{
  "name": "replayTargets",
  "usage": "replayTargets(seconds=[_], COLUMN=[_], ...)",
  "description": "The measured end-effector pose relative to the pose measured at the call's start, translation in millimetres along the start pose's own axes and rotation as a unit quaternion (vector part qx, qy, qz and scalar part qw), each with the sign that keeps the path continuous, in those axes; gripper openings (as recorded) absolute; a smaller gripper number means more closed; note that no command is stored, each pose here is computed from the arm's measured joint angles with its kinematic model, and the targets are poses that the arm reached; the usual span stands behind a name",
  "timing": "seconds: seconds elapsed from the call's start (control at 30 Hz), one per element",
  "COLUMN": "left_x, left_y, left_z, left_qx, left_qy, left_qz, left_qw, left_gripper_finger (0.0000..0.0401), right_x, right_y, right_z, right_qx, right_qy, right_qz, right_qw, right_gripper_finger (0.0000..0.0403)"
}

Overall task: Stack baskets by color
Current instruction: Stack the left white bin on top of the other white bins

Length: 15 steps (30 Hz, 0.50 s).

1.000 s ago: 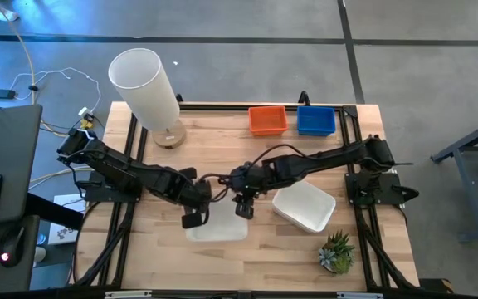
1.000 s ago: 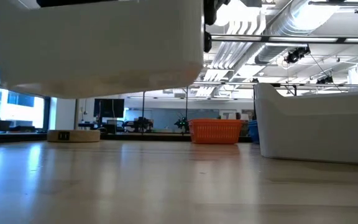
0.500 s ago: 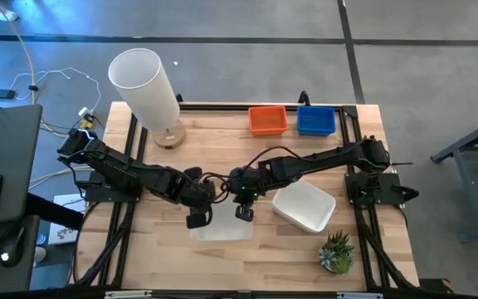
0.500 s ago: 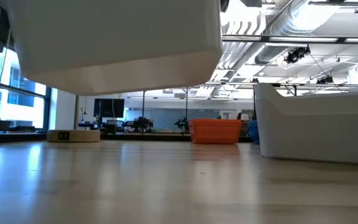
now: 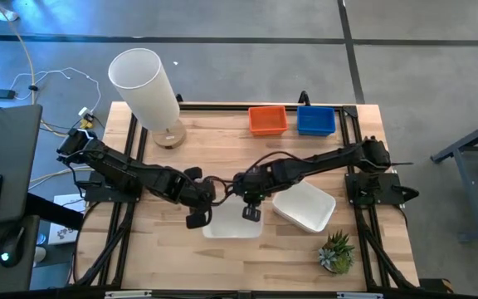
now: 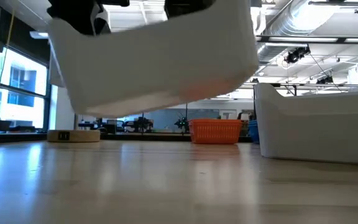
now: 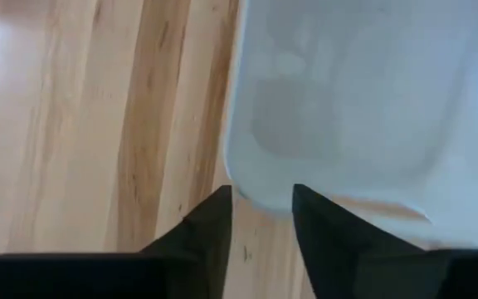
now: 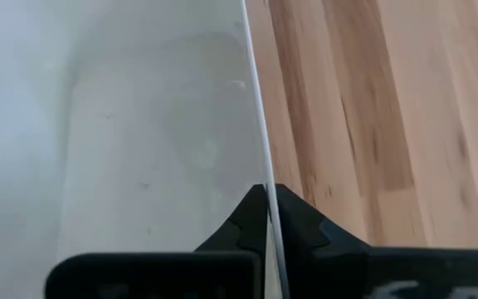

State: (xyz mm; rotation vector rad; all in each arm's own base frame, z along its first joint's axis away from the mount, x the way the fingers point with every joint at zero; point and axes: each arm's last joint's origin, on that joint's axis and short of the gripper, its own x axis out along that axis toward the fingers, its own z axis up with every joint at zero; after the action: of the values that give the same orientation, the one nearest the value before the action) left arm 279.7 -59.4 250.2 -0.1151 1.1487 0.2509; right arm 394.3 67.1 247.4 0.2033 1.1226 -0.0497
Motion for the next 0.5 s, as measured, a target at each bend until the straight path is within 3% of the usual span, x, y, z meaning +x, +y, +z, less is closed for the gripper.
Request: replayTargets(seconds=[0.2,0.5], left_x=[-0.4,-5.7], left_y=[-2.1,-7.1], left_z=[-1.2,-4.0], left_qx=[0.001,0.011], left_qy=[0.014,0.005], left_qz=[-0.03,-0.034], left_qw=[0.999,0.999], left_gripper_finger=[0.0147,0.0141], right_x=[-7.1,-40.6], right_y=[-0.2,0.2], right_z=[-6.1,-19.1], right_qx=[0.006,0.005], right_qy=[0.019,0.021], right_qz=[-0.017,-0.084], right_qw=[1.0,0.996], right_gripper_finger=[0.0,0.0])
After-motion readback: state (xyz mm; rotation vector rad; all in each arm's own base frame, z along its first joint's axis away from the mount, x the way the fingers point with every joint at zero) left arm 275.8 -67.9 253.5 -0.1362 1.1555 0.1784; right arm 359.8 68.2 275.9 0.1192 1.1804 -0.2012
